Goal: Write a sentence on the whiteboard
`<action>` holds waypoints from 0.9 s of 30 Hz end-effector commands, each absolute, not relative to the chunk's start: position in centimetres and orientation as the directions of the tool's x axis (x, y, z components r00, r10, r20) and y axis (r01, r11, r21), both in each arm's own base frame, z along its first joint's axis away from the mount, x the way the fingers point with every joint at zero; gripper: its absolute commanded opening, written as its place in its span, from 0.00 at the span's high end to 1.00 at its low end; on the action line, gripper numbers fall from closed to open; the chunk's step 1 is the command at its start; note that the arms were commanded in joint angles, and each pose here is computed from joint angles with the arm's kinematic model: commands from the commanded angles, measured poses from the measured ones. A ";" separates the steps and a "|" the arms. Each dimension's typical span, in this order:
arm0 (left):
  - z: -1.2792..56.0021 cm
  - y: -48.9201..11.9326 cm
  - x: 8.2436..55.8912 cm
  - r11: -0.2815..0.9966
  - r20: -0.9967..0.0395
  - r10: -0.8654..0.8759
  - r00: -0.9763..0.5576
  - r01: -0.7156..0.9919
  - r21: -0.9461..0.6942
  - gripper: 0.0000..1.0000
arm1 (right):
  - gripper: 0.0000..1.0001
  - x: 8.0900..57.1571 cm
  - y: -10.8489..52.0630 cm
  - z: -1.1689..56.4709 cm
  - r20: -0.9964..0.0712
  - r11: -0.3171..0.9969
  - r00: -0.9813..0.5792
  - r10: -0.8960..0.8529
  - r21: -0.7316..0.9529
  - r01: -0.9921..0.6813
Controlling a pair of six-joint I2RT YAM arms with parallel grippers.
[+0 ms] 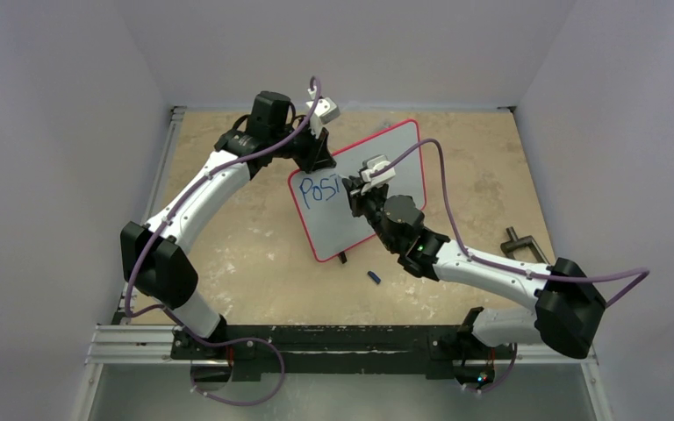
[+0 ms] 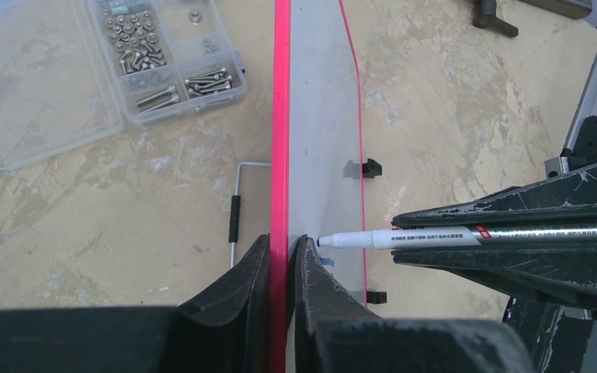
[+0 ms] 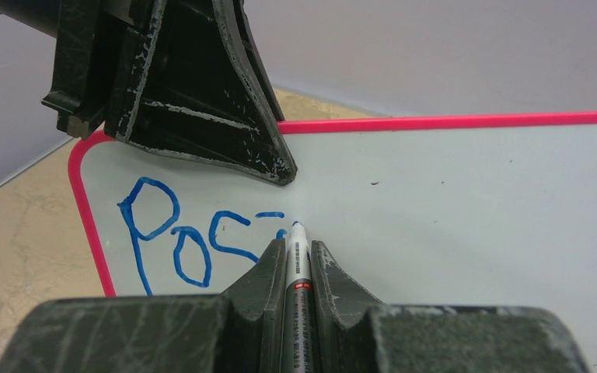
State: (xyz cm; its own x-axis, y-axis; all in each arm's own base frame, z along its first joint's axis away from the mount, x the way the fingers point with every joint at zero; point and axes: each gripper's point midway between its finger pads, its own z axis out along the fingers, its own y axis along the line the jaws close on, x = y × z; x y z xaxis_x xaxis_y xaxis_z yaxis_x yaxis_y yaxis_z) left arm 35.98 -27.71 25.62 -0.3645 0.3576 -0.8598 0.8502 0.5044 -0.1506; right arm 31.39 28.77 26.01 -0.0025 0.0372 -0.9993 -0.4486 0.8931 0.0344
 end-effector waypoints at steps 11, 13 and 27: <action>21.1 -25.9 35.3 0.536 -0.765 0.500 -0.407 0.839 -0.095 1.00 | 1.00 32.1 27.5 27.1 -0.997 0.919 0.033 0.063 0.045 -0.391; 21.1 -25.9 35.3 0.536 -0.764 0.500 -0.407 0.839 -0.096 1.00 | 1.00 32.2 27.2 27.1 -0.997 0.922 0.035 0.064 0.045 -0.384; 21.1 -25.9 35.3 0.536 -0.764 0.503 -0.405 0.839 -0.093 1.00 | 1.00 32.9 26.3 27.4 -0.998 0.936 0.027 0.050 0.037 -0.351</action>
State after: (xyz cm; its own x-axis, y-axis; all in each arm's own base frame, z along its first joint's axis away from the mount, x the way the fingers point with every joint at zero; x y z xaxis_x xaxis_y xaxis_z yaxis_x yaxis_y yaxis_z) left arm 36.05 -27.69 25.62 -0.3636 0.3585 -0.8598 0.8485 0.5084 -0.1469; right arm 32.31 27.51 26.17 0.0034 0.0402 -0.9992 -0.4021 0.9149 0.0355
